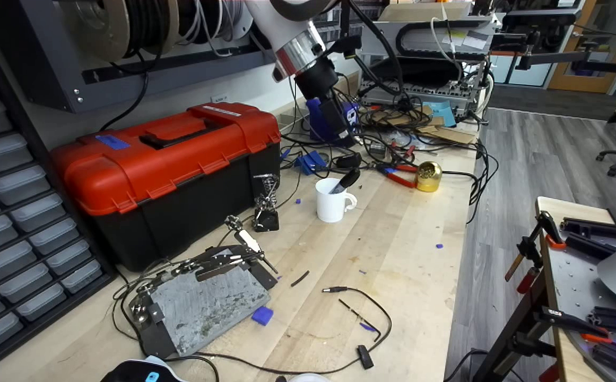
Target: Take the black marker out of the white mug
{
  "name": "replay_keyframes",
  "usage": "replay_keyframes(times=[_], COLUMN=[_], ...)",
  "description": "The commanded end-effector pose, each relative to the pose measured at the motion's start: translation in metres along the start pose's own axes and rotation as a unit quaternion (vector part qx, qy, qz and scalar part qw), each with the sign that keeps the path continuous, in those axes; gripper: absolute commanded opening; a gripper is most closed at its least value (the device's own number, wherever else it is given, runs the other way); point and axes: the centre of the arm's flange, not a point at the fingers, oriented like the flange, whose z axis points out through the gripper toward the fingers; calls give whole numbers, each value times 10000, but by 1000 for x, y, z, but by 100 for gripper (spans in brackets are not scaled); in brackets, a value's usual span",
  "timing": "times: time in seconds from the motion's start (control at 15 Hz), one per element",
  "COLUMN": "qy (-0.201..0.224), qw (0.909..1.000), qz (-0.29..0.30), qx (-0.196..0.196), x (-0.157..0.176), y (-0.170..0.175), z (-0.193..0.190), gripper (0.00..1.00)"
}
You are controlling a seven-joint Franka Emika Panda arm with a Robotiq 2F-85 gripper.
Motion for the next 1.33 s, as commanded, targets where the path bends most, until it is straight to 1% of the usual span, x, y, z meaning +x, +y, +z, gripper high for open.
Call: replay_keyframes(times=[0.0, 0.53, 0.87, 1.27], qy=[66, -26, -58, -200], qw=[9998, 9992, 9987, 9977], qz=[110, 50, -71, -149], qx=[165, 389, 497, 629], x=[-1, 12, 17, 19], y=[3, 0, -5, -12], z=[18, 40, 52, 65], gripper=[100, 100, 100, 100])
